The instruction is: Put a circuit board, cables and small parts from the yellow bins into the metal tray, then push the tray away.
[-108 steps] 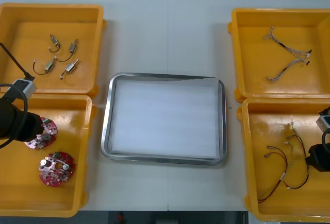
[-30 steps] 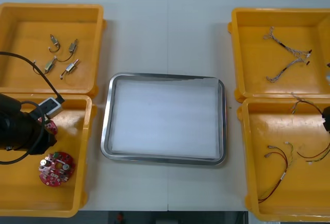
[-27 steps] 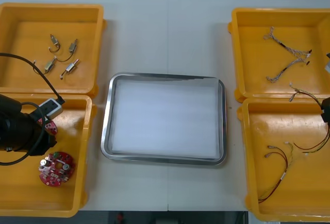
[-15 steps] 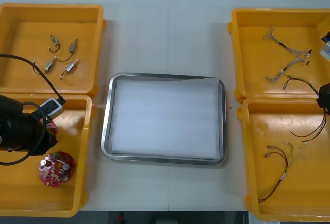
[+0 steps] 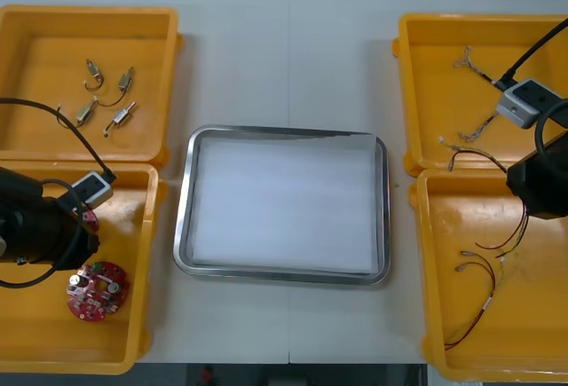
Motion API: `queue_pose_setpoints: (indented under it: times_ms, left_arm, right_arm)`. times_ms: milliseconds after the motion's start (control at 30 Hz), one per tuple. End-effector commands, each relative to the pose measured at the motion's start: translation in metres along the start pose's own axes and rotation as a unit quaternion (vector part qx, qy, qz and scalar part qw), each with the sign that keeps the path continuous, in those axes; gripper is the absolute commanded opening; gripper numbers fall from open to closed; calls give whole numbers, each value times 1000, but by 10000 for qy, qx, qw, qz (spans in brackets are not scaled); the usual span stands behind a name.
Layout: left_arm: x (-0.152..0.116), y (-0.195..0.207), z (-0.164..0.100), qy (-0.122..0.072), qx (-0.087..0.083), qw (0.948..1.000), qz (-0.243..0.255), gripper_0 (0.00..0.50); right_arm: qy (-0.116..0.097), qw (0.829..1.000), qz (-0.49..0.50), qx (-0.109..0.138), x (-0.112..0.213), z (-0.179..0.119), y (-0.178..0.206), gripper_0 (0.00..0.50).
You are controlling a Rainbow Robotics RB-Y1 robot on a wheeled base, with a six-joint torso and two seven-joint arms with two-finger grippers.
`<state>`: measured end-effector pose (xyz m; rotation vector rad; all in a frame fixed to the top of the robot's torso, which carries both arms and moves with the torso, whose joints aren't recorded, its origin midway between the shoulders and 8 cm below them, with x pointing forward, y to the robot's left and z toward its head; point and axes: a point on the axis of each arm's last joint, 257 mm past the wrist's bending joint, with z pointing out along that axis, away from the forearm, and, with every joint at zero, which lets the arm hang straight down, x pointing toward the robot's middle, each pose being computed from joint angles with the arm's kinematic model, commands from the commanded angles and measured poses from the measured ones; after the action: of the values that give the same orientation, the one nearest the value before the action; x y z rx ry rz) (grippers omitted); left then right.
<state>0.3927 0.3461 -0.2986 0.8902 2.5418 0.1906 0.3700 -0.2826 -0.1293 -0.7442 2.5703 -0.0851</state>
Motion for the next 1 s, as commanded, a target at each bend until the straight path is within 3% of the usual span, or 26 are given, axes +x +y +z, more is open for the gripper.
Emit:
queue_pose_setpoints:
  times_ms: [33, 300, 367, 433, 467, 833, 933, 1000]
  left_arm:
    - [-8, 1, 2, -85, -53, 9979, 638, 360]
    - [-5, 2, 2, -50, -64, 9979, 644, 348]
    - [-4, 3, 2, -41, -73, 9979, 645, 246]
    - [-4, 3, 2, -41, -73, 9979, 638, 54]
    - [-5, 4, 1, -43, -83, 9979, 634, 2]
    - [-16, 11, -6, -143, -128, 9981, 586, 0]
    - [-23, 14, -18, -69, -85, 9987, 493, 0]
    - [-28, 22, -30, 20, -146, 9989, 456, 0]
  right_arm:
    - [-46, 9991, -355, 213, -5, -12, -3, 0]
    - [-35, 9991, -364, 206, -4, -11, -2, 0]
    - [-35, 9991, -364, 206, -4, -11, -2, 0]
    - [-35, 9991, -364, 206, -4, -11, -2, 0]
    - [-35, 9991, -364, 206, -4, -11, -2, 0]
    - [-35, 9991, -364, 206, -4, -11, -2, 0]
    - [-35, 9991, -364, 206, -4, -11, -2, 0]
    - [-35, 9991, -364, 206, -4, -11, -2, 0]
